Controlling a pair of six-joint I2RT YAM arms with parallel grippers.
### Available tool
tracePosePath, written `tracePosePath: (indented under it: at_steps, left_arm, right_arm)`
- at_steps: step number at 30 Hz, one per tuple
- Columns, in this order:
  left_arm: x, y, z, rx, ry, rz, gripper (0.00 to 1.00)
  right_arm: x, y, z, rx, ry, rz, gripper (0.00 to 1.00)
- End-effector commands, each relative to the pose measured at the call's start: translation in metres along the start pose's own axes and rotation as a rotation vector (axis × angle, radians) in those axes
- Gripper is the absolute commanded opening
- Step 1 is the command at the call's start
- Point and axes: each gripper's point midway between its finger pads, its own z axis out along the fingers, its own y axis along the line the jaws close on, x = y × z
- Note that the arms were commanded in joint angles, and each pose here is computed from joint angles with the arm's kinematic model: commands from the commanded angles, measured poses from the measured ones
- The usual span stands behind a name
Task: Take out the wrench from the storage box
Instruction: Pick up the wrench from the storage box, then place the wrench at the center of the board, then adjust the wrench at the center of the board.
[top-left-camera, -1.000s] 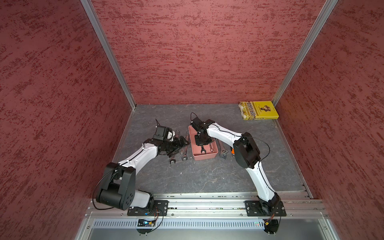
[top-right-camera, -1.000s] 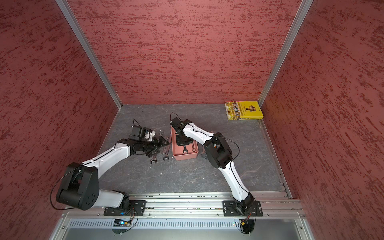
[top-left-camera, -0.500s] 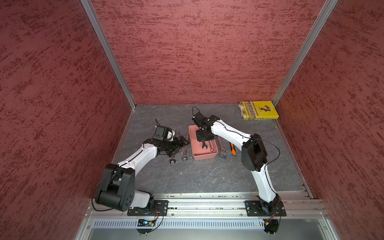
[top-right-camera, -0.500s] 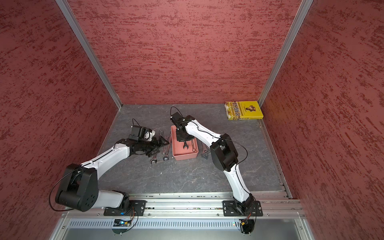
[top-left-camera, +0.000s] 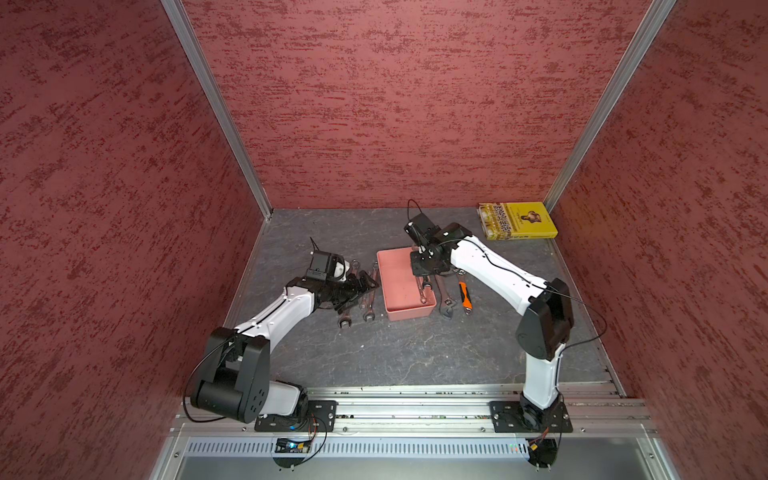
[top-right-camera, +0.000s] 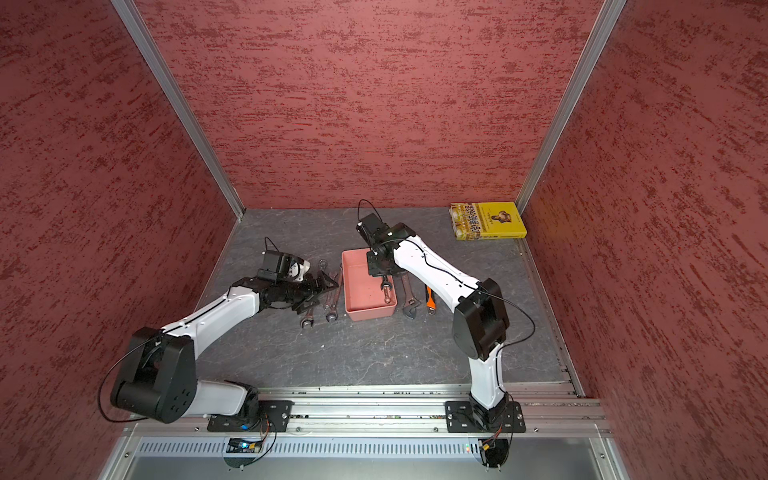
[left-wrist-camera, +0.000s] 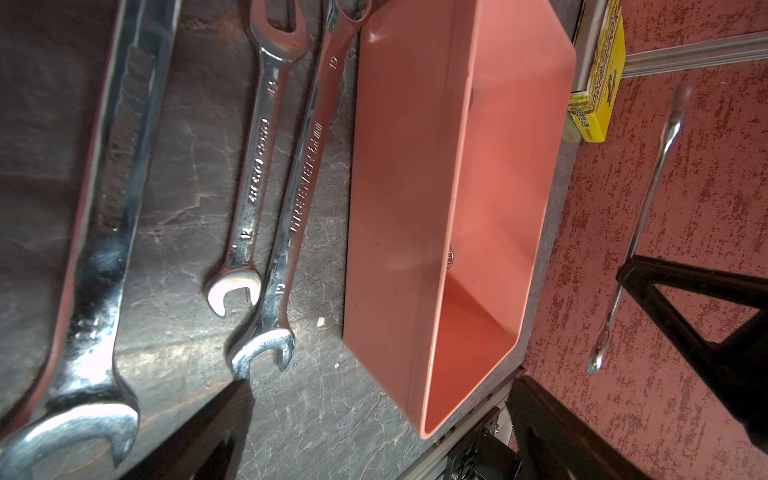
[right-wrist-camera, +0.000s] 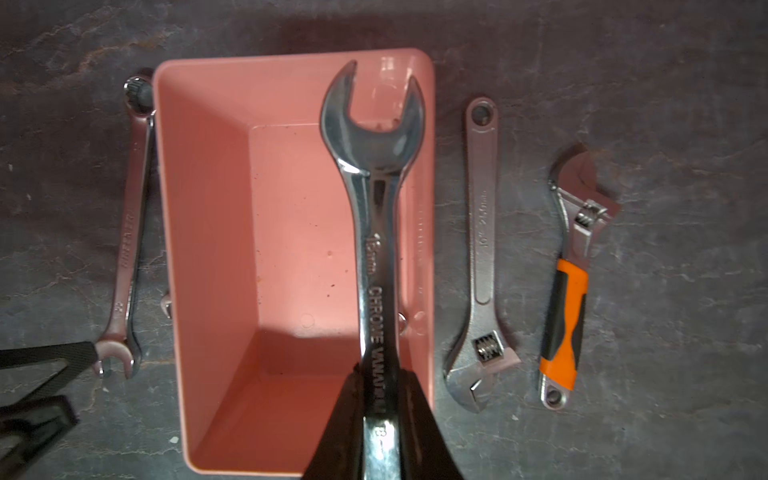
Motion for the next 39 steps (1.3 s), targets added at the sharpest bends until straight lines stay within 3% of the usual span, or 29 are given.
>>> tracePosePath:
  at_steps: [1,13,24,32,36,39]
  left_arm:
    - [-0.010,-0.020,0.000,0.041,-0.018,0.034,1.00]
    - [-0.018,-0.036,0.010,0.051,0.006,0.051,1.00]
    - [-0.017,-0.056,0.023,0.062,0.028,0.068,1.00]
    - [-0.018,-0.056,0.026,0.050,0.032,0.067,1.00]
    - [-0.017,-0.054,0.027,0.046,0.037,0.067,1.00]
    - [-0.018,-0.052,0.030,0.042,0.040,0.063,1.00]
  right_arm:
    - [-0.003,-0.044,-0.002,0.054,-0.022,0.028,0.00]
    - [0.029,-0.166,0.058,0.129,0.051,0.113,0.00]
    - [0.039,-0.195,0.111,0.089,0.111,0.173,0.00]
    - [0.031,-0.213,0.096,0.130,0.087,0.217,0.00]
    - [0.036,-0.234,0.084,0.148,0.083,0.186,0.23]
    - [0.049,-0.247,0.090,0.139,0.137,0.160,0.29]
